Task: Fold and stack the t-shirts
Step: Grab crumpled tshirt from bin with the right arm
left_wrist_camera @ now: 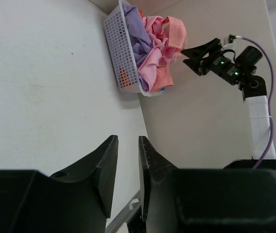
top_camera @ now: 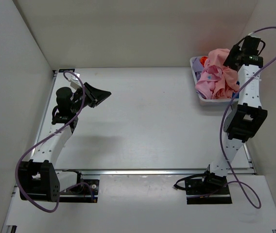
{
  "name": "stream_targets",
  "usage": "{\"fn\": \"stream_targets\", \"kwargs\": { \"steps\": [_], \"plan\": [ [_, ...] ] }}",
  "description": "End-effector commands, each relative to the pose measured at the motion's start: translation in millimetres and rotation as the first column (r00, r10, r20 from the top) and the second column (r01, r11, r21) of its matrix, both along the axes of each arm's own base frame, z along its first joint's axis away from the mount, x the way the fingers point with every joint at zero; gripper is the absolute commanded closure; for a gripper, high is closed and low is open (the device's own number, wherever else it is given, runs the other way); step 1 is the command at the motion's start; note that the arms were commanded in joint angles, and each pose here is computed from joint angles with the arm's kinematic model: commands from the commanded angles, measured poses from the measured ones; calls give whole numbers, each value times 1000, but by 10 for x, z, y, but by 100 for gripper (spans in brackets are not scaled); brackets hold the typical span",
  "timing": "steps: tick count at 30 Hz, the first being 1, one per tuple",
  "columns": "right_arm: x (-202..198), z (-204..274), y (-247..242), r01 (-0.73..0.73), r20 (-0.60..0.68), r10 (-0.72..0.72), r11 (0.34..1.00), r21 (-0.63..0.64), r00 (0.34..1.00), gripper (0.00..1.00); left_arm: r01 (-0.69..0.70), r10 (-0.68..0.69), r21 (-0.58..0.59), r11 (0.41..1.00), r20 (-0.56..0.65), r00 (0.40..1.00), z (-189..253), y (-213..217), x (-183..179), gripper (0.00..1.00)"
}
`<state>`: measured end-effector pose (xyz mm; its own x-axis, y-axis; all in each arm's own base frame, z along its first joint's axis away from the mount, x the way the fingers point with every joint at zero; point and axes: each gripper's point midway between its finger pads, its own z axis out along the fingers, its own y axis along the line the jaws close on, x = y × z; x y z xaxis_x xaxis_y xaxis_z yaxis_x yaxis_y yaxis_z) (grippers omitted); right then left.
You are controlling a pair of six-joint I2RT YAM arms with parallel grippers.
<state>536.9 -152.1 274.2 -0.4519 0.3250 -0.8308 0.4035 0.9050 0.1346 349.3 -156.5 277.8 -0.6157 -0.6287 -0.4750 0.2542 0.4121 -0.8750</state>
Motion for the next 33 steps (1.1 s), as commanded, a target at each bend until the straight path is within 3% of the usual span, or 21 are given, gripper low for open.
{"fn": "stream_targets", "kwargs": {
  "steps": [1, 11, 14, 20, 22, 24, 25, 30, 33],
  "plan": [
    [-167, -381, -160, 56, -136, -56, 998, -2, 989, 49, -14, 14, -7, 1000, 24, 1000, 73, 36, -6, 65],
    [-191, -898, -55, 28, -237, -3, 994, 104, 972, 52, -16, 16, -10, 1000, 17, 1000, 52, 52, -3, 65],
    [-192, -900, -68, 27, -250, 2, 993, 112, 968, 58, -23, 24, -9, 1000, 17, 1000, 46, 72, 10, 65],
    [-141, -963, 13, -9, -226, 58, 977, 213, 972, 55, -20, 20, -18, 1000, 15, 1000, 39, 65, -9, 65],
    [-131, -954, 47, -32, -215, 86, 969, 244, 973, 66, -26, 26, -18, 999, 8, 1000, 2, 68, -3, 65],
    [-138, -984, 37, -19, -224, 79, 966, 260, 971, 92, -27, 27, -15, 1000, 18, 999, 26, 75, -3, 64],
    [-152, -976, 28, -7, -231, 69, 966, 259, 970, 99, -32, 32, -20, 999, 18, 999, 40, 86, 2, 65],
    [-78, -556, -84, 8, -151, 24, 979, 206, 988, 100, -30, 30, -14, 999, 23, 999, 44, 86, -2, 65],
    [-7, 43, -93, -18, 0, 18, 985, 169, 1000, 100, -29, 29, -15, 999, 15, 999, 22, 80, 2, 64]
  ]
}}
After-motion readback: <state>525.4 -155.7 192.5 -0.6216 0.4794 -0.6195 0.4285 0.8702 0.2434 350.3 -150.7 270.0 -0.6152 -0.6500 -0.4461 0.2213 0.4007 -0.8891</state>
